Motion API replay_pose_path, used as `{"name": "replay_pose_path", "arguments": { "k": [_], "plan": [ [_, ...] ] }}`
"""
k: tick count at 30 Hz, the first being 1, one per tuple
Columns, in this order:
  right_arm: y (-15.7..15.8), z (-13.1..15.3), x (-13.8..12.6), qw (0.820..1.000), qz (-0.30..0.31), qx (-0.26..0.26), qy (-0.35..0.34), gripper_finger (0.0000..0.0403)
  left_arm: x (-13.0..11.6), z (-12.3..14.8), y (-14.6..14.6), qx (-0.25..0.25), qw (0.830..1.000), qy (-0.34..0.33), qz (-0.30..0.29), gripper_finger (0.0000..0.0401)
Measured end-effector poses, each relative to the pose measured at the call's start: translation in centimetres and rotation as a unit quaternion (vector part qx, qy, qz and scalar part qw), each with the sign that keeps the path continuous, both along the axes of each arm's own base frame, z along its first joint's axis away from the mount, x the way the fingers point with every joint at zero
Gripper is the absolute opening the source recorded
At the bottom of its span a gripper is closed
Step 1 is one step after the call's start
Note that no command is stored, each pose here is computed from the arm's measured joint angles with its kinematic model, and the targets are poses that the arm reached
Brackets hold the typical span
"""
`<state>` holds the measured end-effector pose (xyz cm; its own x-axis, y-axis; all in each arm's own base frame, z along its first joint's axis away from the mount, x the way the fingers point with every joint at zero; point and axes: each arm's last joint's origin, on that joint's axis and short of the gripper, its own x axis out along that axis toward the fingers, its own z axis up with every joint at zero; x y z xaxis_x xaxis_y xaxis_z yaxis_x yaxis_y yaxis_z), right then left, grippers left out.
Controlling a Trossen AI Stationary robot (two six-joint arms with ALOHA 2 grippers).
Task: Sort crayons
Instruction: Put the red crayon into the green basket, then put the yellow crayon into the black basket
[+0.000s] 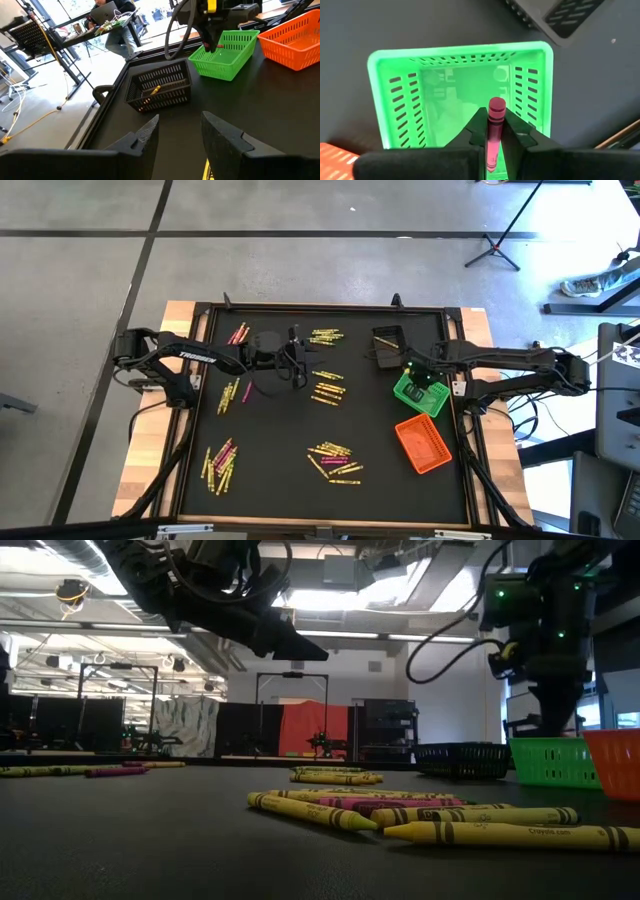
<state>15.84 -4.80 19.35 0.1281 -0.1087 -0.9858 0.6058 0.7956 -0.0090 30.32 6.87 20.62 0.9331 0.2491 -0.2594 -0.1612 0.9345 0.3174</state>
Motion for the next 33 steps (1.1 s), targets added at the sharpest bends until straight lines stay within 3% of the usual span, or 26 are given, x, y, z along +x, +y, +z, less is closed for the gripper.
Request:
{"name": "replay_pose_path", "arguments": {
  "k": [6, 13, 18, 23, 27, 33],
  "plan": [
    [0.0, -0.1, 0.1, 1.000, -0.003, 0.003, -0.007, 0.0049, 0.0, 0.0, 0.0, 0.000, 1.000, 0.000, 0.000, 0.0131],
    [0.2, -0.1, -0.1, 1.000, -0.010, 0.022, 0.000, 0.0125, 0.0, 0.0, 0.0, 0.000, 1.000, 0.000, 0.000, 0.0131],
    [0.1, 1.8, 0.8, 0.999, -0.003, 0.039, -0.033, 0.0152, 0.0, 0.0, 0.0, 0.000, 1.000, 0.000, 0.000, 0.0131],
    [-0.8, 4.0, 2.8, 0.991, 0.036, -0.039, -0.122, 0.0156, 0.0, 0.0, 0.0, 0.000, 1.000, -0.001, 0.000, 0.0131],
    [-1.4, 4.8, 4.7, 0.966, 0.073, -0.115, -0.219, 0.0156, 0.0, 0.2, 0.0, 0.002, 1.000, -0.008, 0.001, 0.0131],
    [-1.8, 4.4, 5.8, 0.930, 0.126, -0.187, -0.289, 0.0156, -0.1, 0.1, 0.3, 0.029, 0.998, 0.001, 0.051, 0.0131]
  ]
}}
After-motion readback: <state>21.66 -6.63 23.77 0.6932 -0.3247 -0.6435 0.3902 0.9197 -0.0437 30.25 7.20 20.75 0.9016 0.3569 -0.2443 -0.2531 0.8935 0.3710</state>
